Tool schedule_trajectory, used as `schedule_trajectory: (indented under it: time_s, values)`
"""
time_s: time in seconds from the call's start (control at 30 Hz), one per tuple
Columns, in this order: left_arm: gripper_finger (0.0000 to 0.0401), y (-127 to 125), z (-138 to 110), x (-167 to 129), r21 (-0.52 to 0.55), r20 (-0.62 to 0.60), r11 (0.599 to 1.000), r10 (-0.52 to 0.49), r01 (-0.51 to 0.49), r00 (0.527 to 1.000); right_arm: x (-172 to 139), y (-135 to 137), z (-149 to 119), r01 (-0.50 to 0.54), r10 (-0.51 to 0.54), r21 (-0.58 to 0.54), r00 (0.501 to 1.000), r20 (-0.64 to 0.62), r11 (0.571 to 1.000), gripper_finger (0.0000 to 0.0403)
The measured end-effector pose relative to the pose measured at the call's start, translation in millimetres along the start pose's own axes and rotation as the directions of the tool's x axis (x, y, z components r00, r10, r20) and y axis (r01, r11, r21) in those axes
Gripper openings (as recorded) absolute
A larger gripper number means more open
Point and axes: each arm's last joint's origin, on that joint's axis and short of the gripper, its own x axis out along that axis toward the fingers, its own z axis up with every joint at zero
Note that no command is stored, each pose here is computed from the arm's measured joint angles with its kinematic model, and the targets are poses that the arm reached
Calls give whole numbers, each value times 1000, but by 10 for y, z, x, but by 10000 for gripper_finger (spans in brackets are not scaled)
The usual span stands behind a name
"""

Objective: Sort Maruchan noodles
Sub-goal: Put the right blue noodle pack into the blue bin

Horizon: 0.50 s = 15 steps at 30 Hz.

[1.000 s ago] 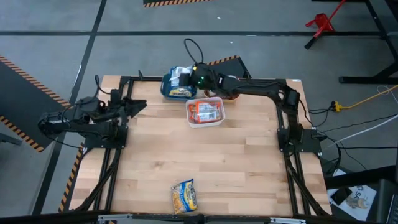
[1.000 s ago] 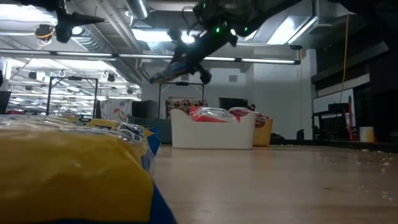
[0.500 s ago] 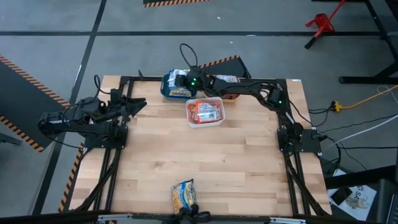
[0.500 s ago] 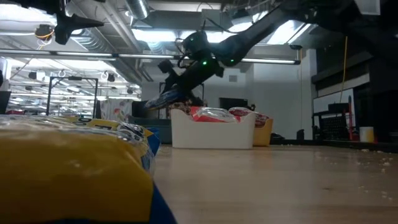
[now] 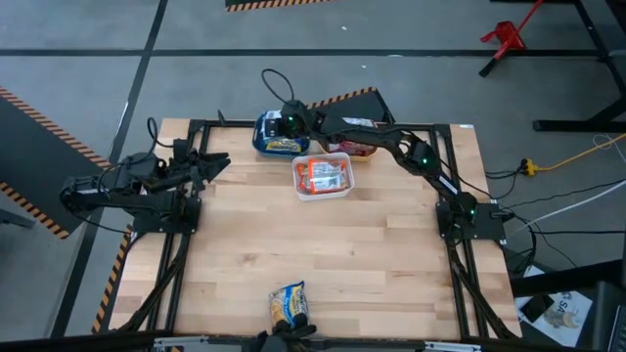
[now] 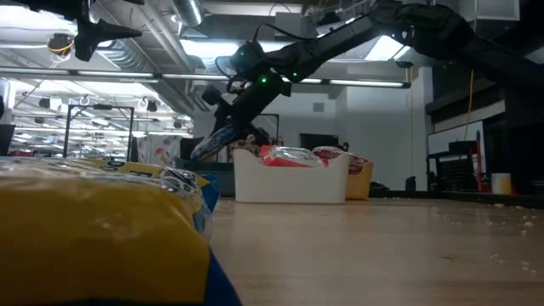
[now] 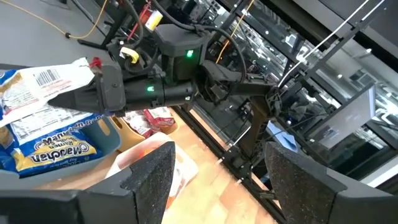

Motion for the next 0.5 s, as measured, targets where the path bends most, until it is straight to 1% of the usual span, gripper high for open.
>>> schedule_trajectory:
  time_s: [0.1, 0.23, 0.3, 0.5]
  values:
    - [244, 0, 0, 0, 0, 0, 1000, 0, 0, 1000, 1, -7, -9, 8, -8, -4, 1000, -6, 1000, 111]
    - [244, 0, -1, 1, 0, -1, 1000, 0, 0, 1000, 0, -46, -31, 59, -59, -12, 998, -16, 998, 111]
    - [244, 0, 0, 0, 0, 0, 1000, 0, 0, 1000, 6, -60, -31, 60, -60, -14, 998, -25, 998, 115]
    - [244, 0, -1, 1, 1, -1, 1000, 0, 0, 1000, 9, -80, -16, 53, -55, -63, 998, -40, 997, 160]
